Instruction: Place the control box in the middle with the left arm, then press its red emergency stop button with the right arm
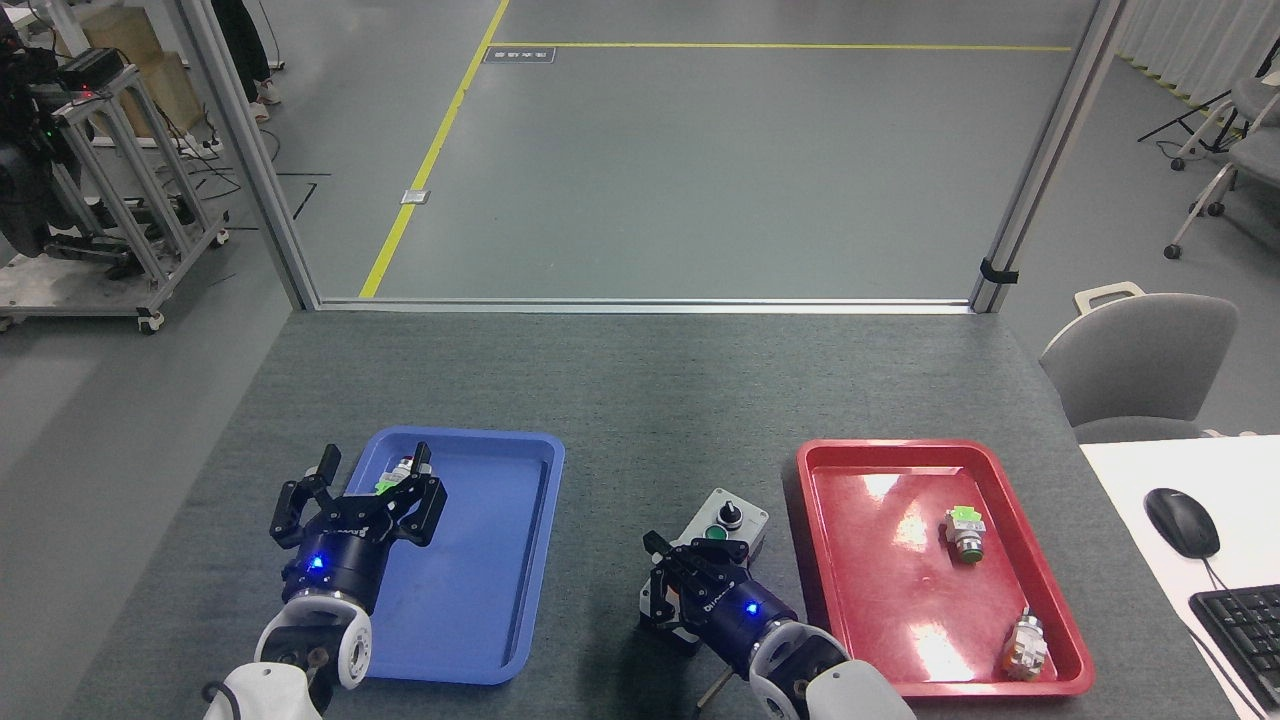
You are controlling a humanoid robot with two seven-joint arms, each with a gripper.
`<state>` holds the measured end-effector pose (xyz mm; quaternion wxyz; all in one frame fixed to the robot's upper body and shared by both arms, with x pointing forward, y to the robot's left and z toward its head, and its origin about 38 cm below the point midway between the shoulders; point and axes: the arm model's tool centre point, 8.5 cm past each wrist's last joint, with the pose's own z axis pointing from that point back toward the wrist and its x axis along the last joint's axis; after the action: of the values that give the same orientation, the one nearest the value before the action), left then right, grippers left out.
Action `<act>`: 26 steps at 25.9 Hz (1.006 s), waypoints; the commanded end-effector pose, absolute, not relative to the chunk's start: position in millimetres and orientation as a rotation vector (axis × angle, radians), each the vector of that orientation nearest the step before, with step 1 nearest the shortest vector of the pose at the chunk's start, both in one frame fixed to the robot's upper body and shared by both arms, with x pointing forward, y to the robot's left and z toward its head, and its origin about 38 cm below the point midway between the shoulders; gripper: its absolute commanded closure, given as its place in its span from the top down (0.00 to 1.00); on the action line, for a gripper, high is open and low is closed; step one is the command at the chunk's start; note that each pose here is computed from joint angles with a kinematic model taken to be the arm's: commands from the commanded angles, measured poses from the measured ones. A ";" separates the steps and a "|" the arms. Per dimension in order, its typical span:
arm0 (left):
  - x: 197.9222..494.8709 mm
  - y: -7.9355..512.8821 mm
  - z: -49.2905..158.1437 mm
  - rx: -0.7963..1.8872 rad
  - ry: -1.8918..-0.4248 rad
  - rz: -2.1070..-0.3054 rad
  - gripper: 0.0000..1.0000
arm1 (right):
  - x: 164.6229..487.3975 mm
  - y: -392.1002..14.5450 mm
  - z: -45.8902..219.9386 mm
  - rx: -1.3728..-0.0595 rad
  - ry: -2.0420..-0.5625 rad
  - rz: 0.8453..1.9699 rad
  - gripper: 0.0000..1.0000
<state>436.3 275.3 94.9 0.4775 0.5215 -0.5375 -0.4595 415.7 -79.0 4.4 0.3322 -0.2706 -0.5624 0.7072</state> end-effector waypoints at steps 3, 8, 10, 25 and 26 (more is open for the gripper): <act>445.3 275.7 103.0 1.281 -1.318 -1.118 0.99 | 413.4 -84.7 -7.9 -0.693 -1.425 1.861 0.00; 445.9 276.7 100.5 1.268 -1.302 -1.126 0.99 | 411.8 -87.9 -19.5 -0.673 -1.384 1.871 0.00; 445.9 276.6 100.4 1.267 -1.302 -1.128 0.99 | 410.0 -88.0 -25.6 -0.659 -1.366 1.876 0.00; 435.3 264.0 91.1 1.159 -1.414 -1.161 0.99 | 471.1 -174.6 72.8 -0.862 -1.504 1.235 1.00; 427.2 262.3 80.7 1.130 -1.413 -1.172 0.99 | 473.0 -188.8 75.4 -0.880 -1.491 1.194 1.00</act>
<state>438.3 267.8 94.4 0.4702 0.4882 -0.5643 -0.4713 465.2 -155.3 61.3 0.4750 -0.3366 -0.6136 0.5335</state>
